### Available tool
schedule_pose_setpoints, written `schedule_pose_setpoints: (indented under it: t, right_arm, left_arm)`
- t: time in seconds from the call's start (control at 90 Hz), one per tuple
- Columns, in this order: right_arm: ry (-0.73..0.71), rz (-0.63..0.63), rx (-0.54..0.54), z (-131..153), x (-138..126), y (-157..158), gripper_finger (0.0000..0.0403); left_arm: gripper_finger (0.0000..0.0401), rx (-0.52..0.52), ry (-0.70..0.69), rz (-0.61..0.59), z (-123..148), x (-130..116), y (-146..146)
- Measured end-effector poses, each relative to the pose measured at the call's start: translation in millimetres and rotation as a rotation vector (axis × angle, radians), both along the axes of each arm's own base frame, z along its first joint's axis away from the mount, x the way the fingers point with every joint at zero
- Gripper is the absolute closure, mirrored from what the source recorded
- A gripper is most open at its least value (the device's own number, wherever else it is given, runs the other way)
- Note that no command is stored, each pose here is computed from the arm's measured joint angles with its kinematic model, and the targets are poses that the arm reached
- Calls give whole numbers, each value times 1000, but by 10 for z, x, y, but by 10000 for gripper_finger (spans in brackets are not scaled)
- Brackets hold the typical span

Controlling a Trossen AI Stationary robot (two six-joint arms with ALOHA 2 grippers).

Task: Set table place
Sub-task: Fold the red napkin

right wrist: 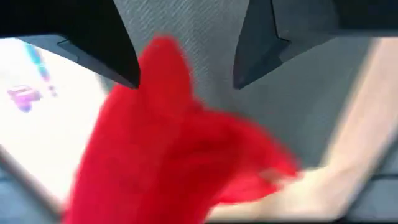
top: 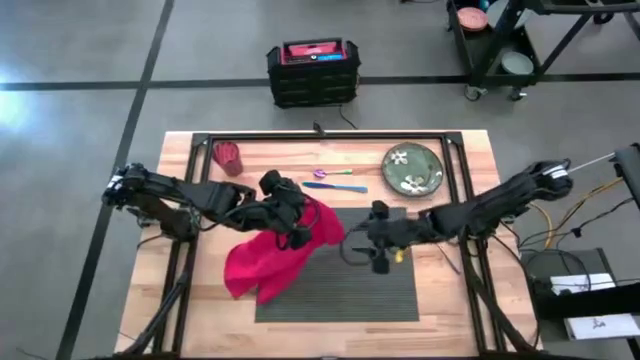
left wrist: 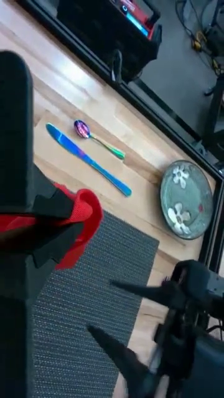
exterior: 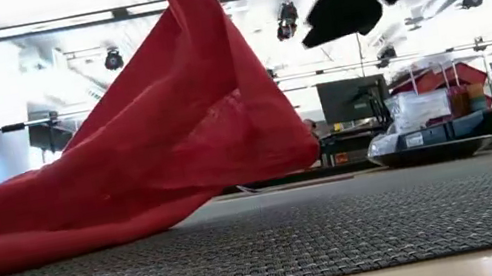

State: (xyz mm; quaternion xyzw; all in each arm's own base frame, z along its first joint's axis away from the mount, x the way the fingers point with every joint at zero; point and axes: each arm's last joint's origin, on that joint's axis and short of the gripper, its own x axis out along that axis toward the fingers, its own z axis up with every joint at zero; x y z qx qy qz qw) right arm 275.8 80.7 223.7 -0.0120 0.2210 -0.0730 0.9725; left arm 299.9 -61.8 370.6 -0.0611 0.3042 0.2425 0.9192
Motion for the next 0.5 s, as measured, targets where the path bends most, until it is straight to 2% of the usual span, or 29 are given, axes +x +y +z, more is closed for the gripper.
schedule_pose_setpoints:
  t: [0.144, 0.3, 0.5]
  right_arm:
    - [-104, -130, -68, -110, 242, 107, 146]
    - [-96, -295, -176, -191, 534, 167, 157]
    - [-61, -439, -333, -123, 905, 258, 176]
  left_arm:
    - [401, 6, 2, -8, 2, 1, -3]
    - [401, 4, -9, -8, 9, 8, -5]
    - [401, 1, -22, -8, 19, 16, -7]
